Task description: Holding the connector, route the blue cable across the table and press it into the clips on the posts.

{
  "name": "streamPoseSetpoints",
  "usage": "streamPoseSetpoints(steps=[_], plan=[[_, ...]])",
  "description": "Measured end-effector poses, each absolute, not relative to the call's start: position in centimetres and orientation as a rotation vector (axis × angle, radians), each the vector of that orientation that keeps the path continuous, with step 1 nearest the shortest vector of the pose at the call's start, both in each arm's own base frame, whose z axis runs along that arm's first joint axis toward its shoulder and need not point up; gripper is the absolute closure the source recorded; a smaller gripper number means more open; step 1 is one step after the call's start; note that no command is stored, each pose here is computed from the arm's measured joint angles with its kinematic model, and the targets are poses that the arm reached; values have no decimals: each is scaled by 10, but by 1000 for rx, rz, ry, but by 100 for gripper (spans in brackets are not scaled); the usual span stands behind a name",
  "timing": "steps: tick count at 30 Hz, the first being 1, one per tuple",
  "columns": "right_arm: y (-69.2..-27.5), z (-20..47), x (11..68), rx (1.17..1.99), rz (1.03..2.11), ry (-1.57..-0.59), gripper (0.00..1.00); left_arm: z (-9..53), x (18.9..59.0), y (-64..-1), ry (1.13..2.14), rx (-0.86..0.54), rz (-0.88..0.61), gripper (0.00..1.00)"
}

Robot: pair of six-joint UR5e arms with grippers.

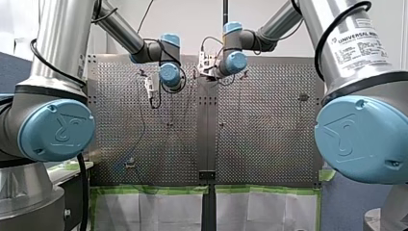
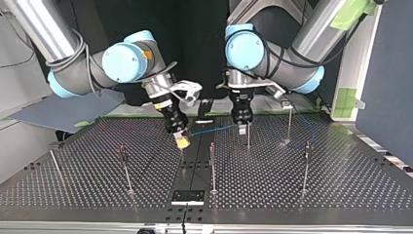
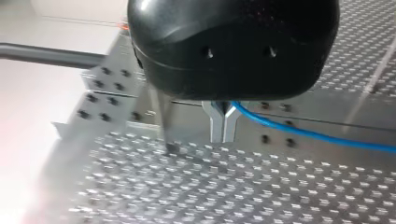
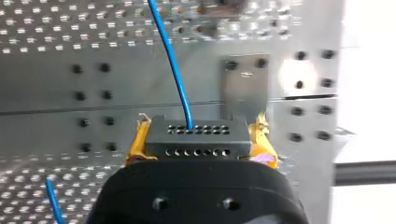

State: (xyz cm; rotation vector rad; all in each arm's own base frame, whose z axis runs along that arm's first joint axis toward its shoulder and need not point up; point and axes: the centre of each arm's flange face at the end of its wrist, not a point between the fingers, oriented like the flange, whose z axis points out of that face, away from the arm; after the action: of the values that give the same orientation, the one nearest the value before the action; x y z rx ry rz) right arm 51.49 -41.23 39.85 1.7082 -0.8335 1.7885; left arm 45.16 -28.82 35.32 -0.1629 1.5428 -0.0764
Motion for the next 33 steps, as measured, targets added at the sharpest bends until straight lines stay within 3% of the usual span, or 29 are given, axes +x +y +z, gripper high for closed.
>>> streamPoseSetpoints(steps=[12, 25, 33], plan=[[-411, 427, 502, 1651, 1819, -827, 100, 426, 448, -281, 1426, -167, -137, 100], [-432, 421, 489, 1646, 1811, -845, 100, 390, 477, -292, 1484, -103, -124, 100], [-445, 416, 483, 1649, 1808, -846, 100, 395, 491, -287, 1464, -103, -127, 100]])
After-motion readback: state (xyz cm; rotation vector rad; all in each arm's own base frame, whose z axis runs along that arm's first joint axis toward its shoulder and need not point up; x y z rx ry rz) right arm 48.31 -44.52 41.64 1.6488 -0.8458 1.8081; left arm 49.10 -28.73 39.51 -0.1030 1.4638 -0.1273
